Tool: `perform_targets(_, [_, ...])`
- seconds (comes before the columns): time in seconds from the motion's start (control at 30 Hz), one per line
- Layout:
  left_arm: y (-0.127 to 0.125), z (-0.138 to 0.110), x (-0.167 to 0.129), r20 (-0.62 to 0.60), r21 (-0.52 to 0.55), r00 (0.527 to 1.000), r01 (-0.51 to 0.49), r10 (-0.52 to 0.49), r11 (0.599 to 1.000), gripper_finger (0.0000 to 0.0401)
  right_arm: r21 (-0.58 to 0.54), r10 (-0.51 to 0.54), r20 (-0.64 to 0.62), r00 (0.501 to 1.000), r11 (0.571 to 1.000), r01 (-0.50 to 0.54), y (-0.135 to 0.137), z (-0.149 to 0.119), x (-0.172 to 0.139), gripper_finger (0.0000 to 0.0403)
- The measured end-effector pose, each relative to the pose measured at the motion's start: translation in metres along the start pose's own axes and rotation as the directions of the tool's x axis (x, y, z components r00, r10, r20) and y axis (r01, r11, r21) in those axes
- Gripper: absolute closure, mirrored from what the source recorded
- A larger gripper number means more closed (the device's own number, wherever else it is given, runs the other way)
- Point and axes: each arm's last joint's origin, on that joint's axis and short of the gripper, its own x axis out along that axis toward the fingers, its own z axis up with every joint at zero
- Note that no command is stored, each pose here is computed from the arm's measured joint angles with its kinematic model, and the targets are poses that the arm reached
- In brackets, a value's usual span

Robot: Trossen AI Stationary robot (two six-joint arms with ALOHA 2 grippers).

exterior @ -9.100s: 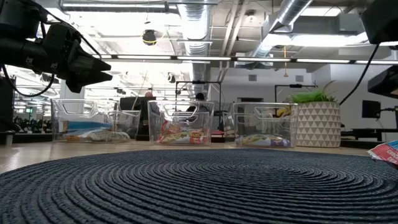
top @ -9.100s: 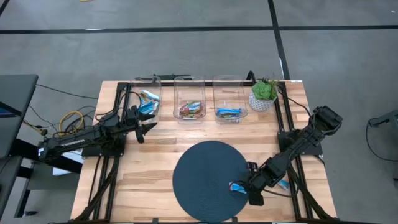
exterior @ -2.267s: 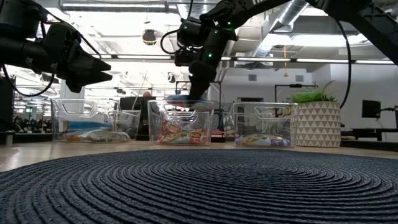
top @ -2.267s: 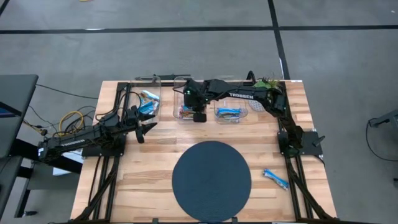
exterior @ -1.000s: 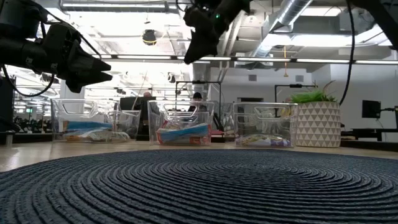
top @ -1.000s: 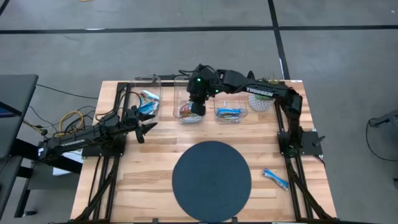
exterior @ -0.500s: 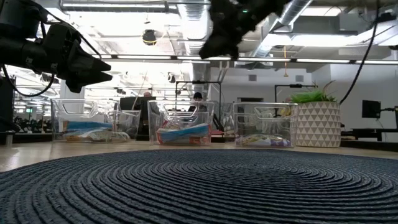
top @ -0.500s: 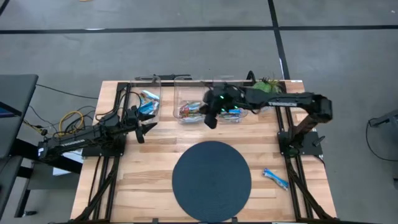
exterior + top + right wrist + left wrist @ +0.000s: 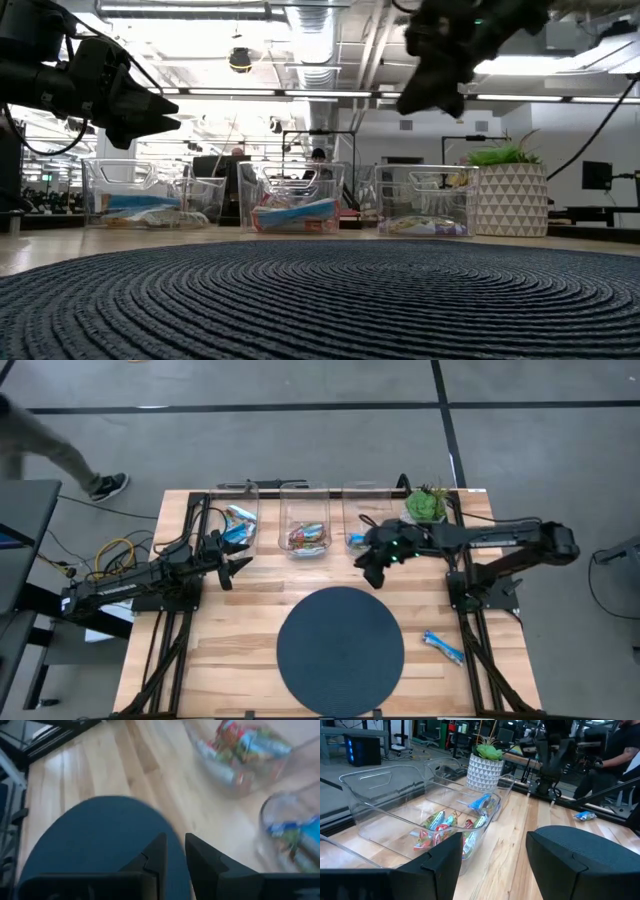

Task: Pick and place Granola Bars by type
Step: Put the blue granola bar into the right transparent bin

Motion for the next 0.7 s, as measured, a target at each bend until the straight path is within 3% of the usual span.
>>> perform_targets(0.3, [0.0,0.0,0.0,0.0,0.001,1.0,0.0,0.0,1.0,0.019,0.051,0.004,-0.181,0.984,0.999,0.005,0.007,-0.052,-0.02,0.0341])
perform_targets(0.5, [0.0,0.0,0.0,0.0,0.001,1.0,0.0,0.0,1.0,0.019,0.019,-0.054,-0.37,0.928,0.998,0.065,0.012,-0.078,-0.037,0.0341])
perform_targets(0.7, [0.0,0.0,0.0,0.0,0.001,1.0,0.0,0.0,1.0,0.019,-0.034,-0.076,-0.482,0.873,0.997,0.069,0.023,-0.097,-0.05,0.0327])
